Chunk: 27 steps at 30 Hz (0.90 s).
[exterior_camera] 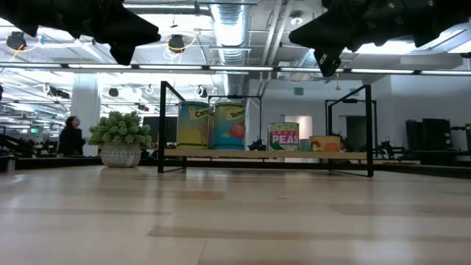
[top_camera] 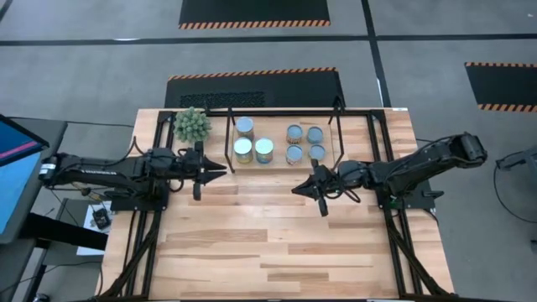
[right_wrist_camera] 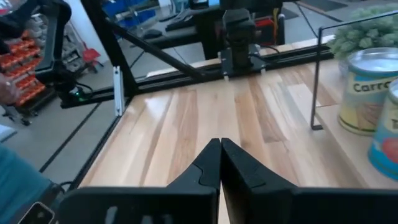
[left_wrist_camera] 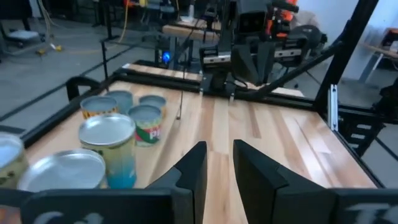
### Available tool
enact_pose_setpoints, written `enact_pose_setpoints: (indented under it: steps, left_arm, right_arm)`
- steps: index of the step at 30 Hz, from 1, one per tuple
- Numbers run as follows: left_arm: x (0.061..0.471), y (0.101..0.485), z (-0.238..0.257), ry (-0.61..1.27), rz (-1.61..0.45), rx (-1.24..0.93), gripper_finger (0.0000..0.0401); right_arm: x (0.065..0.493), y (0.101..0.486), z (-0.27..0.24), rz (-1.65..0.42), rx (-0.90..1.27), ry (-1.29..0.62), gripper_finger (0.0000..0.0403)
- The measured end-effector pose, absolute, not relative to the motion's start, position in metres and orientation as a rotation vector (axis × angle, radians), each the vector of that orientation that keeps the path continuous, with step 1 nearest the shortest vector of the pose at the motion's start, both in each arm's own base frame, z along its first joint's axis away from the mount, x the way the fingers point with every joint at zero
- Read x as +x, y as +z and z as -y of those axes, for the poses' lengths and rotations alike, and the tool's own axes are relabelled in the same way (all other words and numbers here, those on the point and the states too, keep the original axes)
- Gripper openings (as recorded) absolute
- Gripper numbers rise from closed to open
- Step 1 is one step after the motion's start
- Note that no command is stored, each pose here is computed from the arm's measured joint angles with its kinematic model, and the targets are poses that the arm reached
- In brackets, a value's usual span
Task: Pick and place cans onto a shelf
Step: Adjust the canned goods on the shelf
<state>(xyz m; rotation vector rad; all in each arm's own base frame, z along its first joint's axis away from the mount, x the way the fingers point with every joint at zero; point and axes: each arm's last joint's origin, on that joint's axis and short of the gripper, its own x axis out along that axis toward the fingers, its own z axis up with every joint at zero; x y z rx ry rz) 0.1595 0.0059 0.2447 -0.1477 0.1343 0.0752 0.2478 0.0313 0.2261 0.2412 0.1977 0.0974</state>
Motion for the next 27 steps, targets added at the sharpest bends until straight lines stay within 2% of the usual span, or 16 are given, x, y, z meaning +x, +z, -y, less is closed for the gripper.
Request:
enact_pose_setpoints:
  steps: [4, 11, 14, 23, 25, 27]
  left_arm:
    - [0.151, 0.251, -0.007, 0.081, -0.088, -0.139, 0.0068]
    - [0.147, 0.254, -0.008, 0.102, -0.064, -0.132, 0.0068]
    - [0.147, 0.255, -0.008, 0.124, -0.059, -0.132, 0.0068]
    - [0.147, 0.258, -0.01, 0.172, -0.022, -0.097, 0.0068]
    - [0.147, 0.258, -0.01, 0.191, -0.021, -0.096, 0.0068]
    - [0.147, 0.258, -0.011, 0.208, -0.022, -0.095, 0.0068]
  right_arm:
    - [0.249, 0.229, -0.025, -0.164, 0.297, 0.073, 0.0033]
    - [0.251, 0.24, -0.012, -0.052, 0.577, 0.033, 0.0033]
    - [0.251, 0.247, -0.007, 0.02, 0.633, 0.036, 0.0033]
    - [0.253, 0.249, -0.003, 0.062, 0.699, -0.007, 0.0033]
    - [0.255, 0.262, 0.004, 0.145, 0.688, -0.007, 0.0033]
    - [0.259, 0.286, 0.011, 0.22, 0.59, 0.031, 0.0033]
